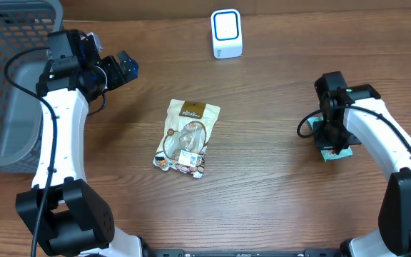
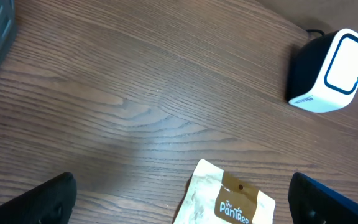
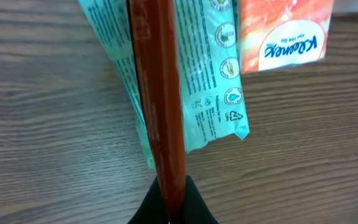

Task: Scan the item barcode
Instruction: 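Carry the red stick right and lower it beside the mint-green pack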

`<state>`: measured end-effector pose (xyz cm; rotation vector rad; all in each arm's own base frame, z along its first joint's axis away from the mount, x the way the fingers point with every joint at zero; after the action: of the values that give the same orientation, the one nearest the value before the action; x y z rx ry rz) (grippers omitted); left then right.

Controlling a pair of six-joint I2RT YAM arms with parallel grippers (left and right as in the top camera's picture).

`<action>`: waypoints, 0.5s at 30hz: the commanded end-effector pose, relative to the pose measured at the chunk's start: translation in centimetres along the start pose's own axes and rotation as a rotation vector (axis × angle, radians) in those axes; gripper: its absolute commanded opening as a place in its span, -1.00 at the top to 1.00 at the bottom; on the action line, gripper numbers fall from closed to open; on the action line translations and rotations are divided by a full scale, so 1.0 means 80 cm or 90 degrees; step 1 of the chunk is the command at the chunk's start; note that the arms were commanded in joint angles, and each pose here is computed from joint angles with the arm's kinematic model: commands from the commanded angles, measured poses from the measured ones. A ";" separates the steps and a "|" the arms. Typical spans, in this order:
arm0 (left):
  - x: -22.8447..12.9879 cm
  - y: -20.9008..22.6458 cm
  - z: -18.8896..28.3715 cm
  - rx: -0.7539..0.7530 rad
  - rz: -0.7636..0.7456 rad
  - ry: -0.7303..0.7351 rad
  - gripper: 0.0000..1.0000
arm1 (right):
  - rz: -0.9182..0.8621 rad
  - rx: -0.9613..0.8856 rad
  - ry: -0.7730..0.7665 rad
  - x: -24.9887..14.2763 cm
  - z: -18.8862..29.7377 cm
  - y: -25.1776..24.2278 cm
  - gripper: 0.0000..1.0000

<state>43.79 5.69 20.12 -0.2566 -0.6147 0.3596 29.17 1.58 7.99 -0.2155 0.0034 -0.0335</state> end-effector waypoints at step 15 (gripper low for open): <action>-0.003 0.001 -0.005 0.002 -0.010 0.007 -0.99 | -0.002 -0.011 -0.002 -0.001 0.001 -0.005 0.71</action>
<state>43.79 5.69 20.12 -0.2566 -0.6147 0.3596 29.14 1.45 8.02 -0.2241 0.0035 -0.0350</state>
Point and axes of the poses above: each gripper's point midway between its finger pads, its own z axis back along the fingers, its own y axis along the line the jaws close on, x = y × z, the point moved 2 cm from there along z, back along the fingers, and after that the axes turned 2 degrees about -z, right-handed, at the moved point
